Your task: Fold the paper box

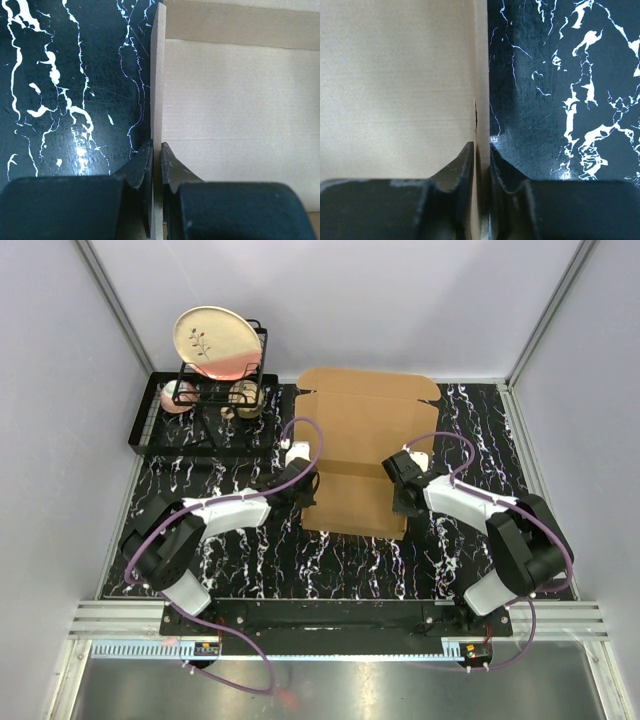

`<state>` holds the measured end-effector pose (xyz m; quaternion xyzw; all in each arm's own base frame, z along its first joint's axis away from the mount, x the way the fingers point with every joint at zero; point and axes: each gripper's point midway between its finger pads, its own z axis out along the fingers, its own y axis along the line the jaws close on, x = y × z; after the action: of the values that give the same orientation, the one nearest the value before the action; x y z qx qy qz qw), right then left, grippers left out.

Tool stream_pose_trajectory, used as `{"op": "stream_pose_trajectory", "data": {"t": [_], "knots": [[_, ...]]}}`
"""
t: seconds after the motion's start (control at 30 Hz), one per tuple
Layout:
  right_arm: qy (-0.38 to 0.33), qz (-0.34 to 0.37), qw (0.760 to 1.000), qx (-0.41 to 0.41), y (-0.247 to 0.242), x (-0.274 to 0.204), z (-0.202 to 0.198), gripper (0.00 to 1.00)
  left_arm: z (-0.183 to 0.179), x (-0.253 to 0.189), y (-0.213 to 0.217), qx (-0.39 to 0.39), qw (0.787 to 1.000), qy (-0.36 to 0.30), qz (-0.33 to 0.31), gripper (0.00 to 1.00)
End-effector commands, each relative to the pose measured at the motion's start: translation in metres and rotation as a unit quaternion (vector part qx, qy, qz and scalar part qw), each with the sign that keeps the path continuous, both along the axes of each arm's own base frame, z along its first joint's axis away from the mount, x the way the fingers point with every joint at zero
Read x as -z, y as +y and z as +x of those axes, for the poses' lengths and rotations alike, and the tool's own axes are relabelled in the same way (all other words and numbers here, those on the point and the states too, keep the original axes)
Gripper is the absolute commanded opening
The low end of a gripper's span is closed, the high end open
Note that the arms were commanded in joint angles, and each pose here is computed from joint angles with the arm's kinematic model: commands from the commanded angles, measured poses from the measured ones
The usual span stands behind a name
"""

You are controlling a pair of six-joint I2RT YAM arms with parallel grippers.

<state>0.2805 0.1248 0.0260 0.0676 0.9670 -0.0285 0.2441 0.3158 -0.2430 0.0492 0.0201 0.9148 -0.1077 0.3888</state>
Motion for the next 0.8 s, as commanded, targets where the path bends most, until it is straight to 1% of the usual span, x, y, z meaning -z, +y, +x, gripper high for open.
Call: {"op": "stream_pose_trajectory", "data": {"t": [0.0,0.03,0.07,0.1,0.13,0.17,0.23,0.27,0.3,0.33,0.37,0.4,0.47,0.5,0.53,0.6,0.63,0.67,0.7,0.77], "knots": [[-0.036,0.01,0.999,0.01,0.005,-0.023,0.011,0.26,-0.007,-0.004,-0.002,-0.003,1.0,0.003,-0.015,0.08],[-0.041,0.01,0.999,0.012,0.004,-0.027,0.011,0.28,-0.006,-0.009,-0.001,-0.004,1.0,-0.003,-0.017,0.09],[-0.047,0.01,0.999,0.013,0.003,-0.03,0.013,0.34,-0.006,-0.012,-0.001,-0.004,1.0,-0.006,-0.019,0.11],[-0.049,0.01,0.999,0.013,0.003,-0.033,0.013,0.36,-0.006,-0.014,-0.001,-0.004,1.0,-0.006,-0.019,0.15],[-0.049,0.01,0.999,0.013,0.003,-0.035,0.013,0.39,-0.008,-0.015,0.0,-0.004,1.0,-0.005,-0.02,0.32],[-0.049,0.008,0.999,0.014,0.002,-0.037,0.012,0.43,-0.009,-0.017,0.0,-0.006,1.0,-0.006,-0.022,0.38],[-0.055,0.013,0.998,0.018,0.002,-0.042,0.012,0.47,-0.011,-0.022,0.005,-0.017,0.999,-0.012,-0.029,0.5],[-0.059,0.014,0.998,0.019,0.001,-0.043,0.011,0.53,-0.011,-0.024,0.007,-0.021,0.999,-0.016,-0.031,0.59],[-0.068,0.019,0.997,0.022,0.001,-0.05,0.012,0.56,-0.011,-0.027,0.009,-0.024,0.999,-0.02,-0.032,0.62],[-0.07,0.016,0.997,0.025,-0.002,-0.052,0.01,0.57,-0.011,-0.034,0.01,-0.025,0.999,-0.028,-0.038,0.64],[-0.08,0.022,0.996,0.025,-0.002,-0.06,0.01,0.61,-0.011,-0.038,0.011,-0.026,0.998,-0.032,-0.038,0.68],[-0.087,0.026,0.996,0.026,-0.002,-0.064,0.01,0.66,-0.012,-0.042,0.015,-0.03,0.998,-0.035,-0.033,0.69],[-0.109,0.035,0.993,0.029,-0.005,-0.081,0.009,0.7,-0.012,-0.057,0.016,-0.029,0.997,-0.048,-0.043,0.71],[-0.118,0.039,0.992,0.03,-0.006,-0.088,0.009,0.73,-0.013,-0.062,0.019,-0.03,0.997,-0.051,-0.041,0.73],[-0.125,0.038,0.991,0.032,-0.008,-0.096,0.008,0.74,-0.014,-0.075,0.02,-0.031,0.996,-0.064,-0.052,0.74],[-0.151,0.044,0.987,0.037,-0.013,-0.119,0.007,0.75,-0.016,-0.088,0.023,-0.03,0.995,-0.075,-0.057,0.75],[-0.169,0.032,0.984,0.046,-0.021,-0.132,0.008,0.75,-0.017,-0.105,0.026,-0.031,0.993,-0.093,-0.07,0.76],[-0.195,0.034,0.979,0.053,-0.026,-0.149,0.009,0.75,-0.017,-0.113,0.028,-0.032,0.992,-0.102,-0.073,0.76],[-0.213,0.024,0.975,0.057,-0.032,-0.159,0.011,0.76,-0.015,-0.126,0.03,-0.035,0.989,-0.119,-0.082,0.78],[-0.27,0.005,0.96,0.081,-0.045,-0.186,0.024,0.76,-0.009,-0.155,0.035,-0.036,0.981,-0.153,-0.112,0.78]]}}
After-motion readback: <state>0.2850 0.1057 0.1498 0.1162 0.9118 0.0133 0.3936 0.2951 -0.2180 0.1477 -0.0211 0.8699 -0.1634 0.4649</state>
